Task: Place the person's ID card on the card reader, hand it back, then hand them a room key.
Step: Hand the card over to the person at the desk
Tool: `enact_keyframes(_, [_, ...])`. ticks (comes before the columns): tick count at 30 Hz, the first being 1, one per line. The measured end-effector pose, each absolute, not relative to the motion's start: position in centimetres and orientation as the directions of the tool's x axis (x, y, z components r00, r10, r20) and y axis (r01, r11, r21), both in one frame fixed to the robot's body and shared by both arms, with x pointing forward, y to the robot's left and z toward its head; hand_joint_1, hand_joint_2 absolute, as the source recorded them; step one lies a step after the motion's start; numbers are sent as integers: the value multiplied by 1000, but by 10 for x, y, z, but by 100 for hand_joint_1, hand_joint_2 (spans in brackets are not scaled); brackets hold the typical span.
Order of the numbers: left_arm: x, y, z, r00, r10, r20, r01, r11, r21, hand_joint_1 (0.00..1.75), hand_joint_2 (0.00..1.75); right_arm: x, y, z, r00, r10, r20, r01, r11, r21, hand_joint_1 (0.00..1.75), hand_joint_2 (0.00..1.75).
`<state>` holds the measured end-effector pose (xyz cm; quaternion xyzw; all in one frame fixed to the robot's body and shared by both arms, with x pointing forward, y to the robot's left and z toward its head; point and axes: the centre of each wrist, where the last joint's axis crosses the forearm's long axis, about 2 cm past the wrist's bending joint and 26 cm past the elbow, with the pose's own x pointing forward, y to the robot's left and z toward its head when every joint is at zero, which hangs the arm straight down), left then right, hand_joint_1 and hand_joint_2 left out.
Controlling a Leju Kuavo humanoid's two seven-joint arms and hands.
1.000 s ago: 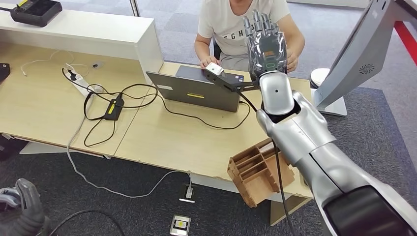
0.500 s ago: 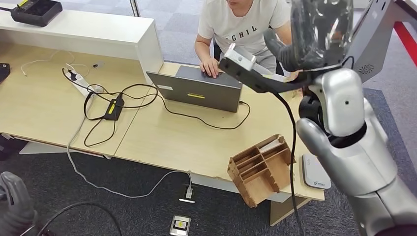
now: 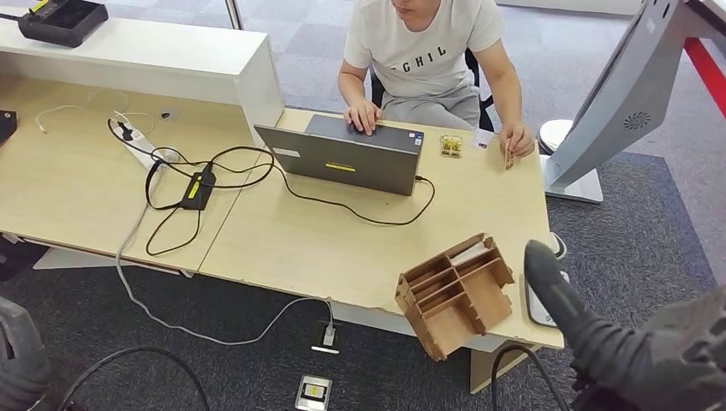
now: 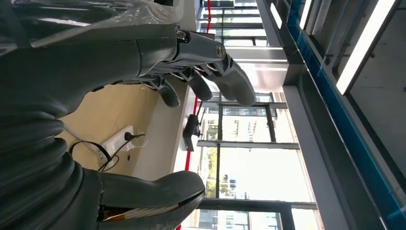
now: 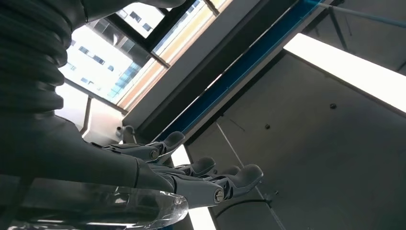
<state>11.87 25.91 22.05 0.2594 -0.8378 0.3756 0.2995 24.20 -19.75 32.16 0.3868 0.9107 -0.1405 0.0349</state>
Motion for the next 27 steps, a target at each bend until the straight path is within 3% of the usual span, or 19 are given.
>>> enact_keyframes(7, [119,261,231,-695,-274,665,-672,577,-464,0,175,218,-216,284,-805,592,-36,586,786,-194,0,175])
enact_keyframes(21, [118,271,233,-688,-308,657,-695,541,-474,0,175,208,-222,258,-773,607,183,593,795,-129,0,175])
enact_keyframes(27, [118,276,233,-679,-334,654,-708,534,-462,0,175,218,-221,252,-697,628,346,603,775,-190,0,175])
